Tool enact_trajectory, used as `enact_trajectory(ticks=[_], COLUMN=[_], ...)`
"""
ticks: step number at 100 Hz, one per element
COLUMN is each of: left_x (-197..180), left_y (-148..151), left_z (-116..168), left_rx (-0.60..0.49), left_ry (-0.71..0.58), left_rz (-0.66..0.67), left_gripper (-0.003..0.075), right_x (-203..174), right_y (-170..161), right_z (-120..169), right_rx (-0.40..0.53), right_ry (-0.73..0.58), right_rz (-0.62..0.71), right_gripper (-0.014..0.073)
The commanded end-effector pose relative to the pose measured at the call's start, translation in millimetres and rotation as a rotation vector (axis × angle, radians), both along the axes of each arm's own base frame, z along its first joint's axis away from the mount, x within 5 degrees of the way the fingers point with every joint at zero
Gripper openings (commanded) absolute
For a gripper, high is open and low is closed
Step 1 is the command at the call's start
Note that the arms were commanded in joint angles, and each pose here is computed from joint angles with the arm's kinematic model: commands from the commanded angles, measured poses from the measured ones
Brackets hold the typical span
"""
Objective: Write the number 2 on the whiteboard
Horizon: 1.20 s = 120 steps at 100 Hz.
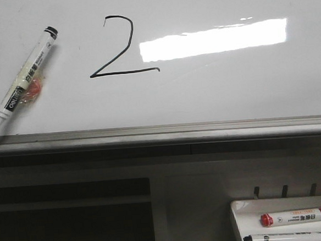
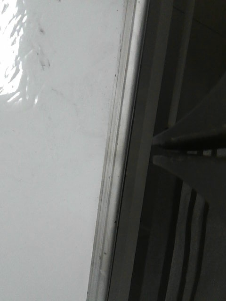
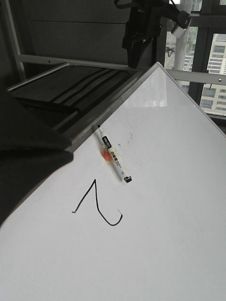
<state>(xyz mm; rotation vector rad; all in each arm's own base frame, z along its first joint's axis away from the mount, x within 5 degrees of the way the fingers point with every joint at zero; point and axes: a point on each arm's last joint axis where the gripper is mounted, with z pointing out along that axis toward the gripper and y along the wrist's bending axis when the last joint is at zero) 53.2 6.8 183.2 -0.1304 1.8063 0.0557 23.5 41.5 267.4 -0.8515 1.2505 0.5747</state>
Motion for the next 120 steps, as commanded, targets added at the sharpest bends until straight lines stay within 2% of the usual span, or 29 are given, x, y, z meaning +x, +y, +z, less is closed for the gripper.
enact_trajectory(ticks=[1, 59, 78, 104, 120], left_x=[-0.3, -0.3, -0.3, -0.3, -0.3], left_y=[-0.3, -0.3, -0.3, -0.3, -0.3], left_z=[3.1, 3.1, 3.1, 3.1, 3.1], left_rx=[0.005, 0.005, 0.005, 0.005, 0.005], left_ry=[-0.074, -0.074, -0.074, -0.074, -0.074], left_rz=[-0.001, -0.001, -0.001, -0.001, -0.001], left_gripper=[-0.002, -0.002, -0.002, -0.002, -0.002], right_x=[1.5, 1.5, 3.3, 9.0, 13.6], right_y=[-3.3, -3.3, -5.8, -13.7, -21.7], right_z=[13.4, 13.4, 18.1, 24.9, 27.3], right_rx=[0.068, 0.068, 0.138, 0.238, 0.256], right_ry=[-0.035, -0.035, -0.03, -0.043, -0.086], right_rz=[-0.036, -0.036, -0.061, -0.217, -0.427], right_gripper=[-0.0061, -0.0061, -0.0061, -0.0061, -0.0061])
